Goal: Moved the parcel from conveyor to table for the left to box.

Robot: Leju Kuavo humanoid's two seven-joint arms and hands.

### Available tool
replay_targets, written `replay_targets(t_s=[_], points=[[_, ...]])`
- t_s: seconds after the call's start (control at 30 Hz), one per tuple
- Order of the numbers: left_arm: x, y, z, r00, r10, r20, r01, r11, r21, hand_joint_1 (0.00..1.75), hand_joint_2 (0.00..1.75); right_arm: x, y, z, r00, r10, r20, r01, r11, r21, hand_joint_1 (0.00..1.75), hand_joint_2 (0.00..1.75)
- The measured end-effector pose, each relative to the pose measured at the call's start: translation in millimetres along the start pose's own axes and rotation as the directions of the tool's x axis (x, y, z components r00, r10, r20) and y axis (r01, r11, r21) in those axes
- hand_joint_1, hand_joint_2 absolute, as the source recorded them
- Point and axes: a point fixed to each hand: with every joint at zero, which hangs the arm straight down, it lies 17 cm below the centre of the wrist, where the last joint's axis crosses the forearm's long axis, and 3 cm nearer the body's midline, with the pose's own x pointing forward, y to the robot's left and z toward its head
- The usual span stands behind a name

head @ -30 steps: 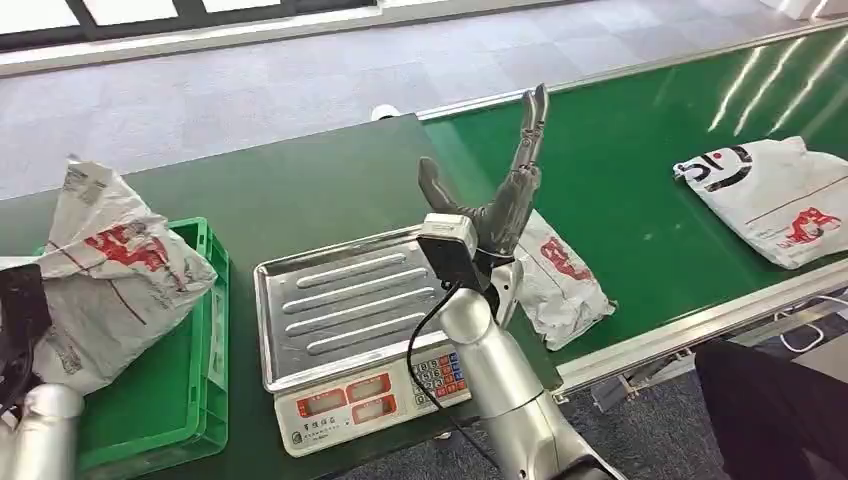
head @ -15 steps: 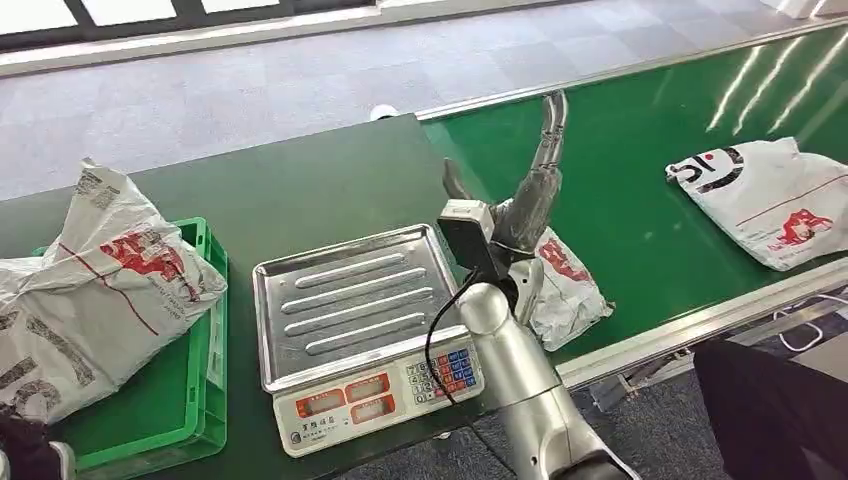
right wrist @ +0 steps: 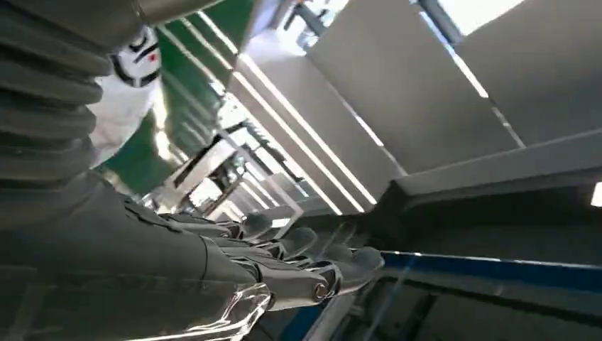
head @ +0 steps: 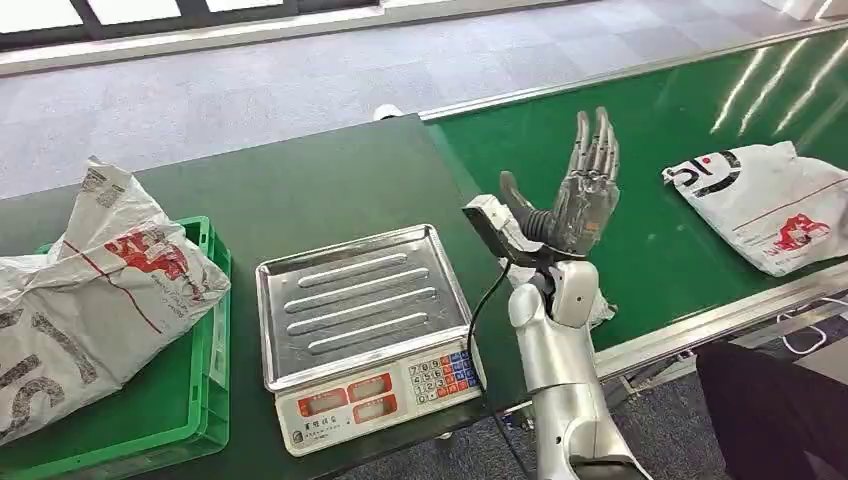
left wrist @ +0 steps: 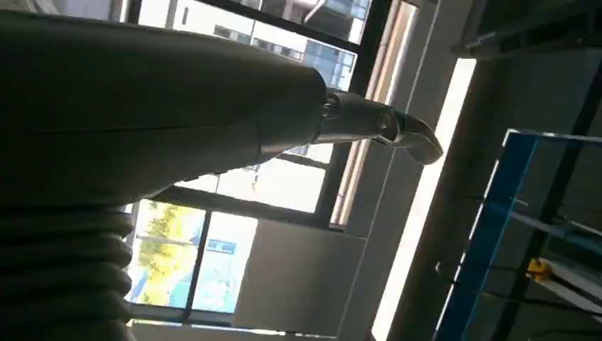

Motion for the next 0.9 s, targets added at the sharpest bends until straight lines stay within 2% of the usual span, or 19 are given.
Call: replay_targets(t_s=[0.17, 0.57, 0.73, 0.9], points=[[24, -18, -7, 0.999, -0.014, 0.048, 0.018, 0.997, -0.081, 0.0, 1.75, -72, 8, 12, 0.98, 0.146, -0.138, -0.139, 0.988, 0.061, 0.0, 1.75], [40, -27, -8, 0.997, -0.018, 0.078, 0.028, 0.992, -0.12, 0.0, 1.75, -136, 33, 39, 0.924, 0.271, -0.27, -0.223, 0.955, 0.194, 0.0, 1.75], [43, -31, -7, 0.997, -0.027, 0.078, 0.038, 0.989, -0.141, 0.0, 1.75, -155, 61, 62, 0.919, 0.212, -0.333, -0.117, 0.952, 0.283, 0.0, 1.75], [45, -31, -7, 0.996, -0.041, 0.081, 0.052, 0.988, -0.146, 0.0, 1.75, -160, 78, 76, 0.919, 0.179, -0.352, -0.05, 0.937, 0.345, 0.0, 1.75]])
